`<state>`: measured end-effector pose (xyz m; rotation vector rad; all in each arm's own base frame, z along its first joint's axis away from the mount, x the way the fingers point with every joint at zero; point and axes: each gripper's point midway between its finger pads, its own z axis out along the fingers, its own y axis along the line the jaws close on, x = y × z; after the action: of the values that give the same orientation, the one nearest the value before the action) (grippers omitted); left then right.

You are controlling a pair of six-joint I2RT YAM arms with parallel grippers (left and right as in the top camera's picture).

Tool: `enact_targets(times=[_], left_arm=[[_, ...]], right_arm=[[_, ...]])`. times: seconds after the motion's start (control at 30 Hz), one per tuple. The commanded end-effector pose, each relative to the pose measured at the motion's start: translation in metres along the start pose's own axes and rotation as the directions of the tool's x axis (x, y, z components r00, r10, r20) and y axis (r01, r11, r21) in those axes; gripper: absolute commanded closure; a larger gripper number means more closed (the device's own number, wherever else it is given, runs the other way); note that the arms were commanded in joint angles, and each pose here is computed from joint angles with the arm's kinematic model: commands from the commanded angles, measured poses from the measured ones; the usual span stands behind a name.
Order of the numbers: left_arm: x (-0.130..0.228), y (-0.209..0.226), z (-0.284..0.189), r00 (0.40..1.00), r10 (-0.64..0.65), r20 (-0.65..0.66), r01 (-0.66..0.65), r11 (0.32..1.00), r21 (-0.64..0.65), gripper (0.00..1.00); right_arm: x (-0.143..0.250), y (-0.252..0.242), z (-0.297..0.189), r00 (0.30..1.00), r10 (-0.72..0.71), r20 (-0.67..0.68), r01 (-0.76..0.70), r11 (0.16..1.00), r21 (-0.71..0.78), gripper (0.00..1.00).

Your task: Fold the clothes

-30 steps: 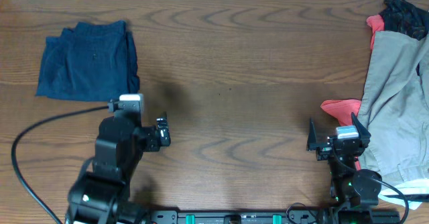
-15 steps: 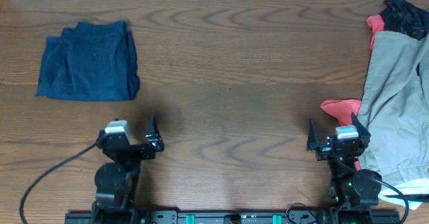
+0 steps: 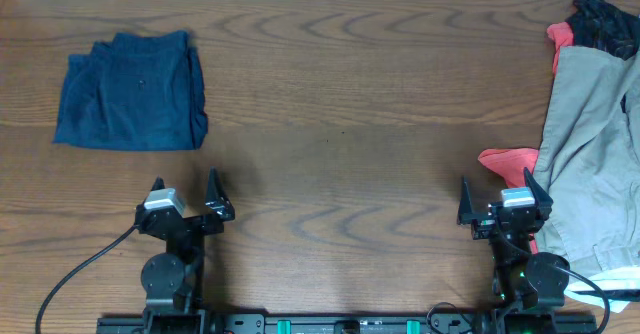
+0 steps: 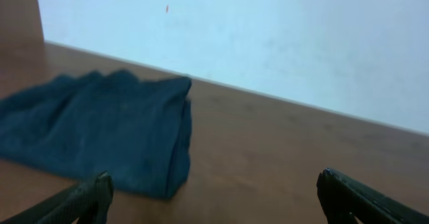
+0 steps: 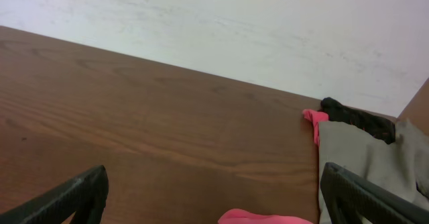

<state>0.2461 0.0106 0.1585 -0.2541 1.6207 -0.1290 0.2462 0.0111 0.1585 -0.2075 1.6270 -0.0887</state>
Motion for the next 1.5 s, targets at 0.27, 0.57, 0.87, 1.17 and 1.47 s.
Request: enact_targets(times=[0.27, 0.57, 0.87, 1.17, 1.47], left_arm=[[0.019, 0.008, -0.001, 0.997, 0.012, -0.076, -0.015, 0.999, -0.031, 0.02], [0.019, 0.008, -0.001, 0.997, 0.013, -0.076, -0.015, 0.999, -0.031, 0.02], [0.019, 0.008, -0.001, 0.997, 0.013, -0.076, -0.015, 0.999, -0.031, 0.02], [0.020, 0.008, -0.001, 0.997, 0.012, -0.079, -0.015, 0.999, -0.032, 0.02], [0.020, 0.008, -0.001, 0.997, 0.012, -0.079, -0.015, 0.999, -0.032, 0.02]], right_arm=[[0.000, 0.001, 0.000, 1.000, -0.013, 0.003, 0.013, 1.000, -0.005, 0.01], [0.000, 0.001, 0.000, 1.000, -0.013, 0.003, 0.013, 1.000, -0.005, 0.01], [0.000, 0.001, 0.000, 1.000, -0.013, 0.003, 0.013, 1.000, -0.005, 0.01], [0.000, 0.001, 0.000, 1.000, -0.013, 0.003, 0.013, 1.000, -0.005, 0.01], [0.000, 0.001, 0.000, 1.000, -0.013, 0.003, 0.013, 1.000, -0.005, 0.01]])
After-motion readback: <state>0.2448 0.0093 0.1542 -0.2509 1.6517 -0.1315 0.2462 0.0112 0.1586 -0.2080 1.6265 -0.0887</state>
